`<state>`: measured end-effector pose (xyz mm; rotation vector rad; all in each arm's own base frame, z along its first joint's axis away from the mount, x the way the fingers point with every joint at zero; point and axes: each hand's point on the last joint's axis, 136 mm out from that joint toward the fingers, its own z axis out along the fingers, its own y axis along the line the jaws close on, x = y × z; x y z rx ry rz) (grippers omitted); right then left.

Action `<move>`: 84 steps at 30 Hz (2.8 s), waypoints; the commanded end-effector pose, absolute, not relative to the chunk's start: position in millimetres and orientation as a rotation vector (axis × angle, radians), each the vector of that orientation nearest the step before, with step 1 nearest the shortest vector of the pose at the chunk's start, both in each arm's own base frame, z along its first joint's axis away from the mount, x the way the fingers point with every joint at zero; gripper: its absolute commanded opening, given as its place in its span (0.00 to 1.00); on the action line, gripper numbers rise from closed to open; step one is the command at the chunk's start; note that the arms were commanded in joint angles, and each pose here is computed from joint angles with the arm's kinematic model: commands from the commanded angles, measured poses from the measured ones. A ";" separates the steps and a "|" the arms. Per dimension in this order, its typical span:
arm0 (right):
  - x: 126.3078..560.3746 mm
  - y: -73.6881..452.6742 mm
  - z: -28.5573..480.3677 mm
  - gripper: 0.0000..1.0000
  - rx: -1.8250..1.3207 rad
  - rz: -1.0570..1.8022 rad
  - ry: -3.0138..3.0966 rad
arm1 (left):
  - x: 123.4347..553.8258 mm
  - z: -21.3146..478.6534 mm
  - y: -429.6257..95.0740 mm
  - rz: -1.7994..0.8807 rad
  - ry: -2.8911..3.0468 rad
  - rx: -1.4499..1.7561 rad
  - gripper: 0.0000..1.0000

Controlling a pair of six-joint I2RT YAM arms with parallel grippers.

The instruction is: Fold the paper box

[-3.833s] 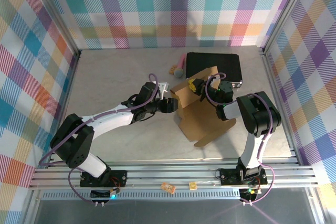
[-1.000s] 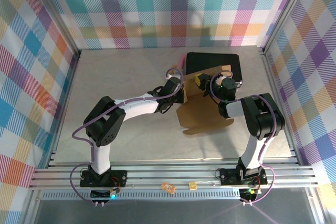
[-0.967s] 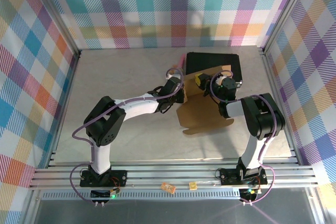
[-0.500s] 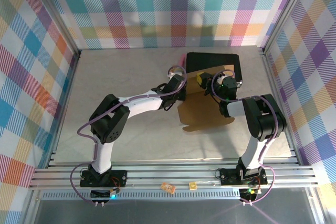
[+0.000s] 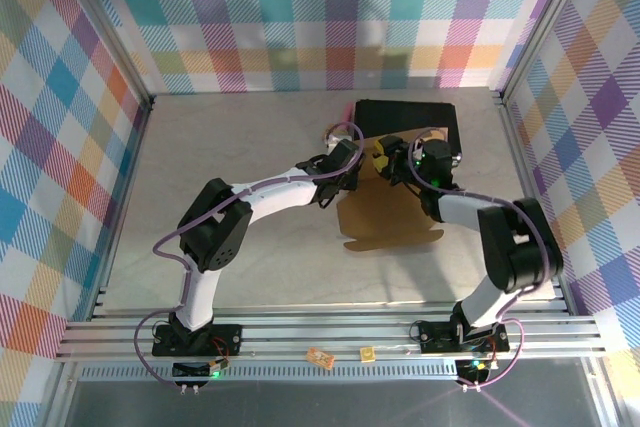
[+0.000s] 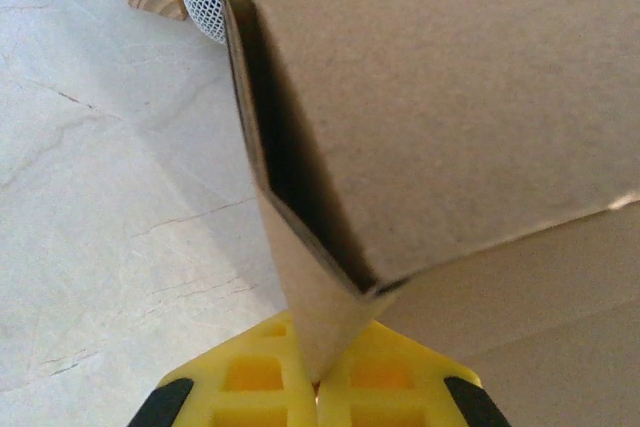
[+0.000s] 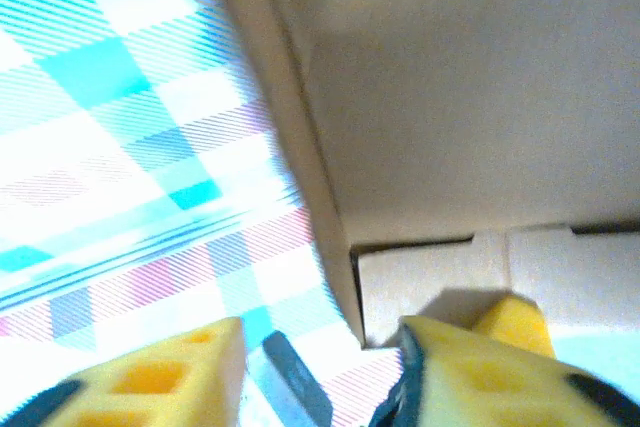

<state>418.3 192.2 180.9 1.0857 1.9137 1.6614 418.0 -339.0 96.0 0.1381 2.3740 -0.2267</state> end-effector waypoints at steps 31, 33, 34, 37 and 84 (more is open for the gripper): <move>323.3 143.0 144.9 0.62 0.062 1.009 2.580 | 339.8 128.5 -209.5 -0.362 2.980 0.282 0.00; 321.7 141.8 135.0 0.62 0.049 1.011 2.593 | 339.2 130.4 -209.7 -0.366 2.977 0.289 0.00; 320.9 141.7 130.2 0.62 0.047 1.012 2.602 | 339.1 130.0 -209.2 -0.365 2.978 0.289 0.00; 318.8 142.3 115.9 0.62 0.055 1.027 2.625 | 337.5 127.1 -208.7 -0.364 2.982 0.296 0.00; 341.6 157.0 90.4 0.00 -0.096 1.160 2.554 | 346.6 59.6 -202.2 -0.375 3.086 0.301 0.12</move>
